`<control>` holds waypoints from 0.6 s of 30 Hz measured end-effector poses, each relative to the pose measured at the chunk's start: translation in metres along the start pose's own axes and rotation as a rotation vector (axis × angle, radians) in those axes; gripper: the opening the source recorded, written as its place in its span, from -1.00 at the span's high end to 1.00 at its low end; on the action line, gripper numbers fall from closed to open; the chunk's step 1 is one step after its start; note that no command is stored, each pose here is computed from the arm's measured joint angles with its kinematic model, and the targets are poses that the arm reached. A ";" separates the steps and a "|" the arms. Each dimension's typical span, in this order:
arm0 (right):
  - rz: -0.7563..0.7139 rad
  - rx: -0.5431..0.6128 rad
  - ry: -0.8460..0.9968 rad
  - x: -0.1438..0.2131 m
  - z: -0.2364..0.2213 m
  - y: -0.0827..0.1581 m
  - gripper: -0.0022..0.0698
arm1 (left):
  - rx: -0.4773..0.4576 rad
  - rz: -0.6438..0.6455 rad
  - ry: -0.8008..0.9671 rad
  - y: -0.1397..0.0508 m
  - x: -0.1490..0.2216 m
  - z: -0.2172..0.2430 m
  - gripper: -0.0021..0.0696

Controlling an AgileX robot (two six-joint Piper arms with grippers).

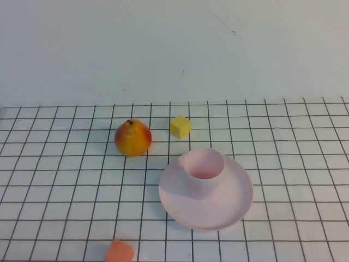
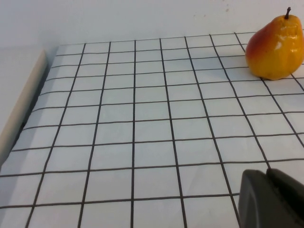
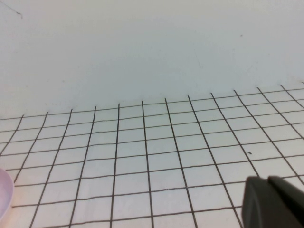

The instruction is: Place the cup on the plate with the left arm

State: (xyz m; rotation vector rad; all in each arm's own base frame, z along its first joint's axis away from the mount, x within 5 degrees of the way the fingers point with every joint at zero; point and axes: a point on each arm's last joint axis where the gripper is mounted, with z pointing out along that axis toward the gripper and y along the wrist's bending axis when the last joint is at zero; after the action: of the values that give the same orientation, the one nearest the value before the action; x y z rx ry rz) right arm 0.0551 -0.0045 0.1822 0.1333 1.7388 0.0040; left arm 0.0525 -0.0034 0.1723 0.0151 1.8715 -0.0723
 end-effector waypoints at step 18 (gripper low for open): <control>0.004 0.001 0.002 0.000 0.000 0.000 0.95 | 0.000 0.011 0.000 0.000 0.000 0.000 0.94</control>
State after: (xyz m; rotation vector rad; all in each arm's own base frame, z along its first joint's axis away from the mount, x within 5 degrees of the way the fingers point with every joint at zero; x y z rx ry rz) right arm 0.0551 -0.0046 0.1821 0.1372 1.7402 0.0063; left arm 0.0525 -0.0034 0.1723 0.0252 1.8716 -0.0649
